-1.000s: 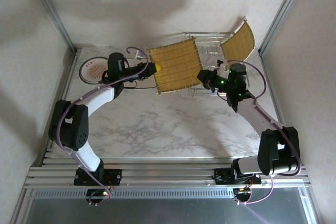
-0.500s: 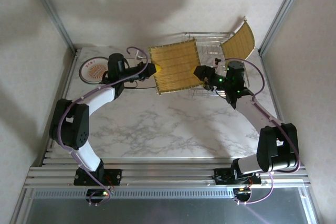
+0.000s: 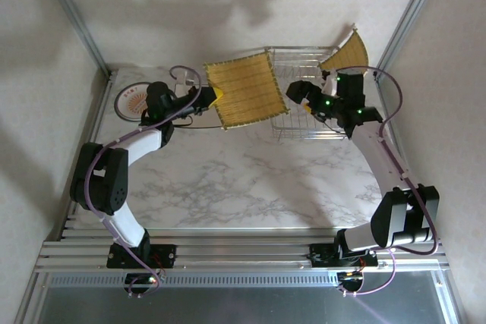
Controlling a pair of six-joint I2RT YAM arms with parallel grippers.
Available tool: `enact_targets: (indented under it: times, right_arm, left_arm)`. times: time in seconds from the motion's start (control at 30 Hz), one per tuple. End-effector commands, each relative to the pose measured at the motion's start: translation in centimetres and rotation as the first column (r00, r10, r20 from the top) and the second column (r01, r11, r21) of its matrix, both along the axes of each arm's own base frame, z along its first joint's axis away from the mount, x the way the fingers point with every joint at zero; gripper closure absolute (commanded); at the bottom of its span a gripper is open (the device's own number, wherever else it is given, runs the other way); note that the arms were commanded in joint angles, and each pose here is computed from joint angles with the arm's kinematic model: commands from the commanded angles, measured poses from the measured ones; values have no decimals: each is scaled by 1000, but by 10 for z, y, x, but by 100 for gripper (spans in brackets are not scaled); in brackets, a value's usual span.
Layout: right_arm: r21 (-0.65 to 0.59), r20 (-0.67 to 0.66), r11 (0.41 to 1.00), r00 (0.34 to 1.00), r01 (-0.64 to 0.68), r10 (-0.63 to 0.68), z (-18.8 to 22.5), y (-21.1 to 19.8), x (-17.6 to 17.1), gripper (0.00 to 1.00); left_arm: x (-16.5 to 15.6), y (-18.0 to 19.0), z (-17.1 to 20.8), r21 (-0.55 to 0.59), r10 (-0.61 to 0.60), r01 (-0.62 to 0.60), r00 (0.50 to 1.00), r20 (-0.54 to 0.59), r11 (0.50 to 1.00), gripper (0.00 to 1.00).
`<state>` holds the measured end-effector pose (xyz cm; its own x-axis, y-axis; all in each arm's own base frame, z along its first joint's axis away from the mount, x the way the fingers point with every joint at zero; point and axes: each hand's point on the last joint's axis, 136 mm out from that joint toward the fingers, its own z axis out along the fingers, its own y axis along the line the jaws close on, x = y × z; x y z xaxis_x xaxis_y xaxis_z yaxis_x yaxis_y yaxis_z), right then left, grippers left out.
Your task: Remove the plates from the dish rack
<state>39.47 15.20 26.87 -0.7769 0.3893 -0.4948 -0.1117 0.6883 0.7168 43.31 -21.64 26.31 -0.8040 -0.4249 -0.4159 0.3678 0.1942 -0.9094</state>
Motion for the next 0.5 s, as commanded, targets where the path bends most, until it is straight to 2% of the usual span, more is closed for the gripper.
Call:
enact_targets:
  times: [0.0,0.1,0.23,0.47]
  right_arm:
    - [-234,-51,971,997,51,-65,-7,-41,-20,1]
    - [-371,-72,925,990,87,-122,-9,-71,-28,1]
    - [-503,-77,857,982,112,-174,-5,-101,-38,1]
    - [-564,-66,818,982,107,-174,8,-114,-49,1]
  left_arm:
    - [-2,12,44,-62,27,-19,989,142,998,100]
    - [5,21,45,-62,58,-50,988,140,997,100]
    - [16,39,39,-45,155,-151,980,126,988,100]
    - [20,72,36,-21,372,-372,920,123,928,100]
